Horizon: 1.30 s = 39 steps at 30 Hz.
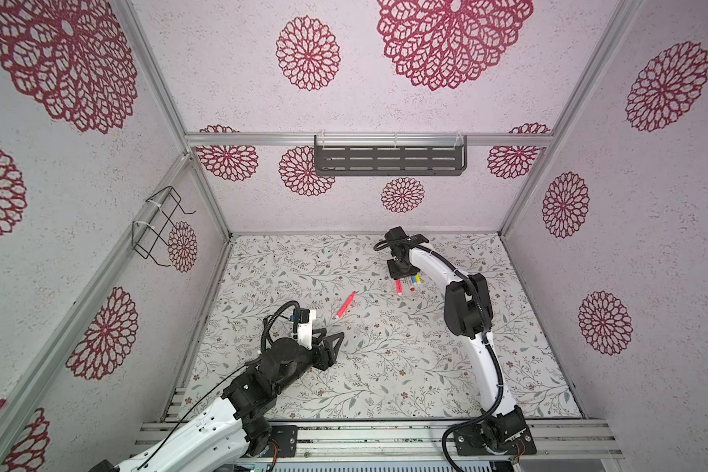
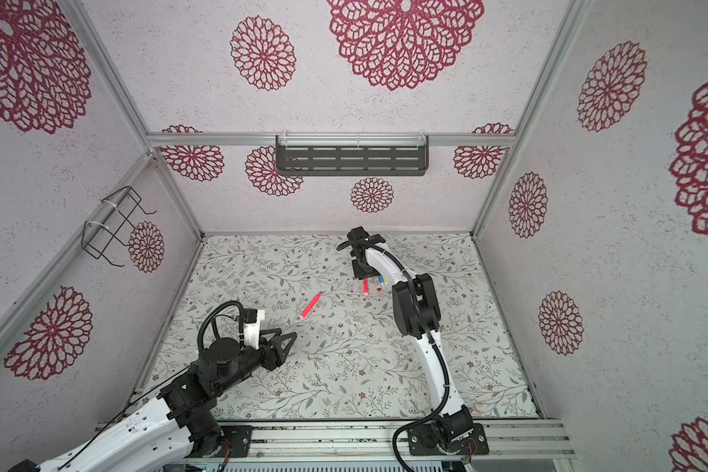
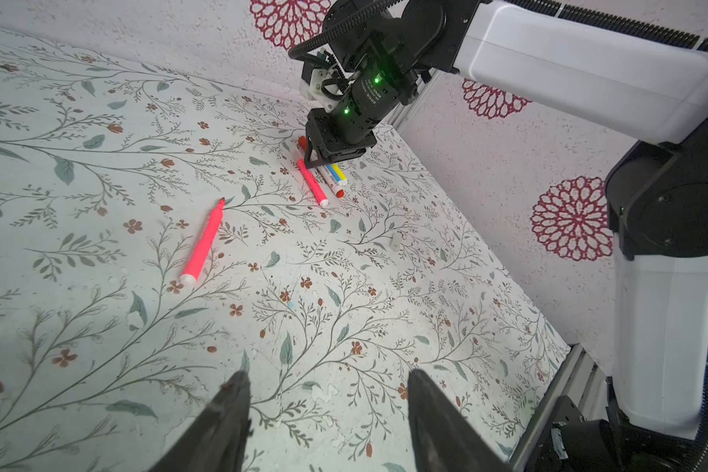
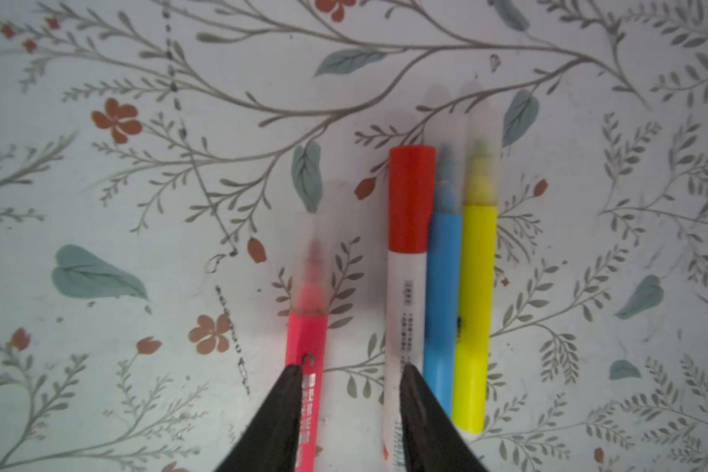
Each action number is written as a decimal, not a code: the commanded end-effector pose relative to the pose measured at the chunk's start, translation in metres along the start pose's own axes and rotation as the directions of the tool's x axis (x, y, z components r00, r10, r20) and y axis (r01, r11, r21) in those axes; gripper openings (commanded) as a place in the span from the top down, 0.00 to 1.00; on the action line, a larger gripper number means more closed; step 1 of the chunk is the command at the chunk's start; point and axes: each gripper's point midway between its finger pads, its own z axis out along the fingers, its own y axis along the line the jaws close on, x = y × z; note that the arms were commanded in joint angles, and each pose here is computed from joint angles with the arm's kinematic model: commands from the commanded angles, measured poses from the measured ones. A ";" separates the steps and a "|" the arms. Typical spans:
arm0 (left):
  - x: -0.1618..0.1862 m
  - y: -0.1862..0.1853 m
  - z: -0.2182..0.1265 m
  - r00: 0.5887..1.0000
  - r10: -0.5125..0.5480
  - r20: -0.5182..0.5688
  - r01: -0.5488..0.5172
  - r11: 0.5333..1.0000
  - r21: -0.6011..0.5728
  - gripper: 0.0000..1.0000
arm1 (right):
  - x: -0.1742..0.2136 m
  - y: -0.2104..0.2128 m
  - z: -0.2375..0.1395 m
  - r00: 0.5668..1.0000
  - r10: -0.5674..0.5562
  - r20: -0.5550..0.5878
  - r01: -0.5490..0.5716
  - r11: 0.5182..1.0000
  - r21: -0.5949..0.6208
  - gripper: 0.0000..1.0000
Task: Insert the pens into the pen caps
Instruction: 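Carry capped pink marker beside the red, blue, yellow markers while left gripper releases, then open right gripper and raise it from the placed pink marker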
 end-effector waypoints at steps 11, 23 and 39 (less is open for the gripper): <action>-0.011 -0.003 0.008 0.999 0.041 0.009 -0.041 0.999 -0.032 0.37 | -0.013 0.042 -0.077 0.989 -0.040 0.143 0.057 0.992 -0.117 0.68; -0.010 0.006 0.008 0.999 0.040 0.011 -0.039 0.996 -0.074 0.37 | 0.023 0.053 -0.037 0.998 -0.038 0.050 0.045 0.987 -0.154 0.82; -0.014 0.011 0.007 0.999 0.039 0.024 -0.037 0.995 -0.094 0.37 | 0.041 0.019 0.006 0.999 0.017 -0.030 -0.019 0.998 -0.064 0.83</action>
